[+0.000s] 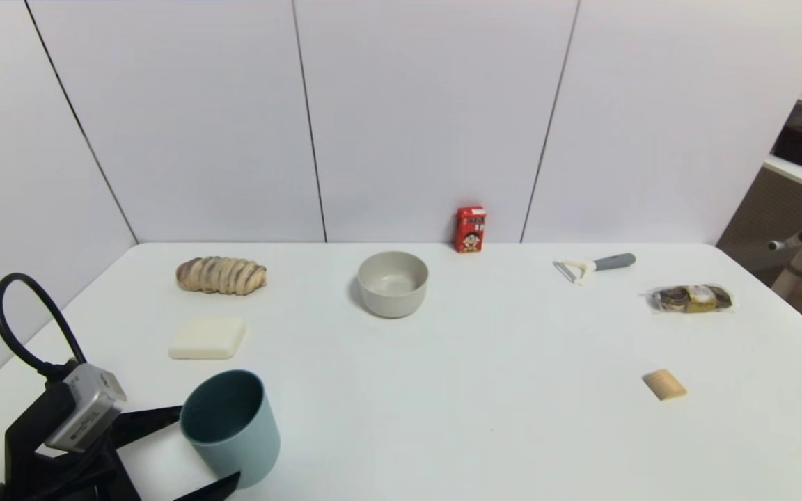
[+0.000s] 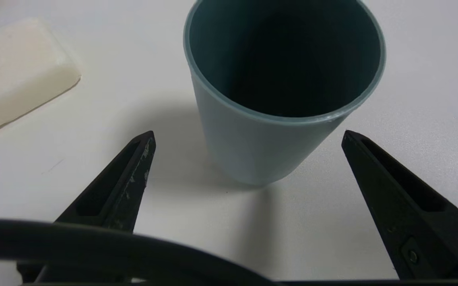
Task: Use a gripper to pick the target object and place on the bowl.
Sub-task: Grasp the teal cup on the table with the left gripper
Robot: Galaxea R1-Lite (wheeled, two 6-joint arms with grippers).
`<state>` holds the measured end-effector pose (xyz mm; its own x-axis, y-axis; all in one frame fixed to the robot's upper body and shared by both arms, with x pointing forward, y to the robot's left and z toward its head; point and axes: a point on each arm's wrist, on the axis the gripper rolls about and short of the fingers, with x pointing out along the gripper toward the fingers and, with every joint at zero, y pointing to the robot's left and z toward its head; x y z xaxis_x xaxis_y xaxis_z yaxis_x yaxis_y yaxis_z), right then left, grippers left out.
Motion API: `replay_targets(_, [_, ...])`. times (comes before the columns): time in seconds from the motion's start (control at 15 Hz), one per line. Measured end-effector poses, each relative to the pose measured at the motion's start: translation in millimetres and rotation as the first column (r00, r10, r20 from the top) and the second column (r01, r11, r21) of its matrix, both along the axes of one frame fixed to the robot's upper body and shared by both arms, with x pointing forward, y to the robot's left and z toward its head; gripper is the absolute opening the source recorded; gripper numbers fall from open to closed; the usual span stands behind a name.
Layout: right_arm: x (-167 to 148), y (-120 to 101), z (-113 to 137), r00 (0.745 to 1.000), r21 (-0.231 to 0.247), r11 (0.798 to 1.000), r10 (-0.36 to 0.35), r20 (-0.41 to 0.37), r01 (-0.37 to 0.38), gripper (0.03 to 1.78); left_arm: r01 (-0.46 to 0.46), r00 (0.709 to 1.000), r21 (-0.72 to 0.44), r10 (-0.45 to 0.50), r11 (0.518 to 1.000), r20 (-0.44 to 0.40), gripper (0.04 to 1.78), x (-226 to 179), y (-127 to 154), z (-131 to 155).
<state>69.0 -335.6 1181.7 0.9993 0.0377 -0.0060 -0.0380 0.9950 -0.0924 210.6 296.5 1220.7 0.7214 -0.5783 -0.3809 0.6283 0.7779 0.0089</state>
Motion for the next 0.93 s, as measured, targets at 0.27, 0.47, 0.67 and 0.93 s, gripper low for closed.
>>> replay_targets(0.27, [0.0, 0.0, 0.1, 1.000, 0.000, 1.000, 0.000, 0.001, 0.000, 1.71, -0.002, 0.998, -0.021, 0.003, 1.000, 0.056, 1.69, 0.2, -0.1, -3.3])
replay_targets(0.47, [0.0, 0.0, 0.1, 1.000, 0.000, 1.000, 0.000, 0.001, 0.000, 1.71, 0.002, 0.998, -0.029, 0.000, 1.000, 0.069, 1.69, 2.6, -0.8, -5.0])
replay_targets(0.67, [0.0, 0.0, 0.1, 1.000, 0.000, 1.000, 0.000, 0.001, 0.000, 1.71, 0.005, 0.998, -0.028, -0.003, 1.000, 0.062, 1.69, 6.0, -1.8, -7.0])
replay_targets(0.93, [0.0, 0.0, 0.1, 1.000, 0.000, 1.000, 0.000, 0.001, 0.000, 1.71, 0.018, 0.999, -0.026, -0.017, 0.999, 0.049, 1.69, 11.3, -4.6, -7.9])
